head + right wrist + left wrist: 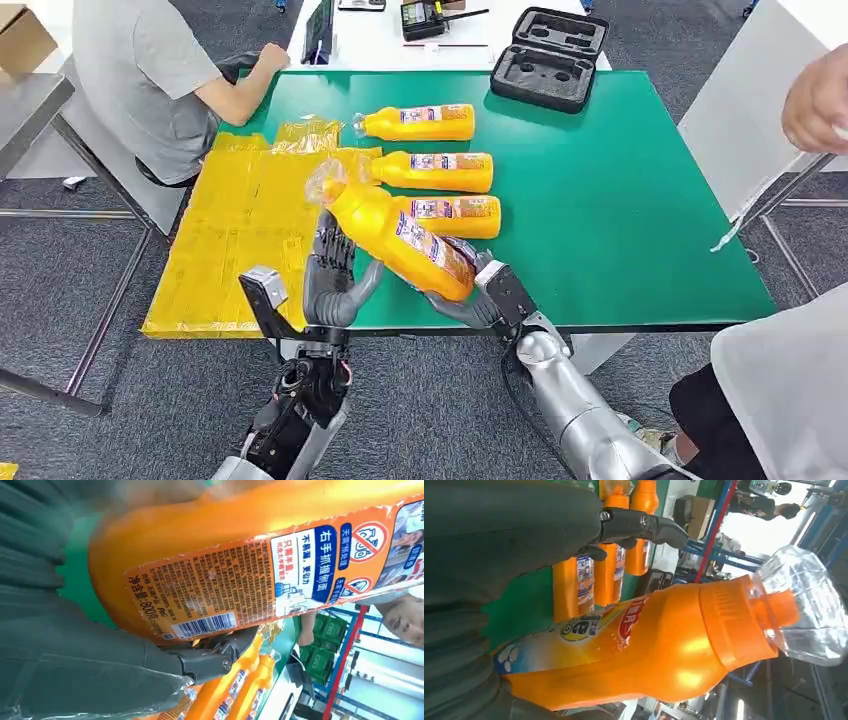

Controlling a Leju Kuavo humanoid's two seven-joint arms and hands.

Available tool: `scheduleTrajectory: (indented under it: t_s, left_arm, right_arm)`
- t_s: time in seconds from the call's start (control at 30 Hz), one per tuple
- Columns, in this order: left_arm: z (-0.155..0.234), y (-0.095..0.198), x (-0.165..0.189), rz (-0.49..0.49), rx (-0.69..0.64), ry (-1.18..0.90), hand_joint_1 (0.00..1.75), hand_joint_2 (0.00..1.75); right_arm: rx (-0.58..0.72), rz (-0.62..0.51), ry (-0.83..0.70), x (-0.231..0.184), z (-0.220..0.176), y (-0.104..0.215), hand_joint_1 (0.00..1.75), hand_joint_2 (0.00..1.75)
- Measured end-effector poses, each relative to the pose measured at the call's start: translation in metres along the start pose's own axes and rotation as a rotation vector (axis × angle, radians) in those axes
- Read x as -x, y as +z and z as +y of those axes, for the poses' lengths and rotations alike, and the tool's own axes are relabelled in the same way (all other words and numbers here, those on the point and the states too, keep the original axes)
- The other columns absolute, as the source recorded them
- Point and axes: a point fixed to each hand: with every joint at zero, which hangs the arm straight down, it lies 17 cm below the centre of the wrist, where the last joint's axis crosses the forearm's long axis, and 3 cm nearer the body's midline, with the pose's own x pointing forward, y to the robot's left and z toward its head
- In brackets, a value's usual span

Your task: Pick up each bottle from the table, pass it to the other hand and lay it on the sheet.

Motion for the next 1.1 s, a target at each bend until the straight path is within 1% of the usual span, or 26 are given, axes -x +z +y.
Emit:
scheduleTrajectory:
  t_s: [0.5, 0.73, 0.9, 1.1]
  left_arm:
    - [-0.002, -0.001, 0.003, 0.01, -0.001, 0.018, 0.0, 1.75]
    - [-0.012, -0.005, 0.0, 0.003, 0.034, 0.041, 0.0, 1.75]
    - [-0.024, -0.002, -0.001, 0.007, 0.095, 0.096, 0.0, 1.75]
    - [-0.025, -0.002, 0.0, 0.009, 0.101, 0.101, 0.0, 1.75]
  right_arm:
    - [-0.017, -0.002, -0.002, -0.001, 0.003, 0.0, 1.75, 1.75]
    - [-0.105, -0.014, -0.037, -0.007, 0.024, -0.002, 1.75, 1.75]
    - [-0.201, -0.034, -0.146, -0.02, 0.043, 0.001, 1.75, 1.75]
    - [-0.221, -0.042, -0.15, -0.023, 0.046, 0.001, 1.75, 1.75]
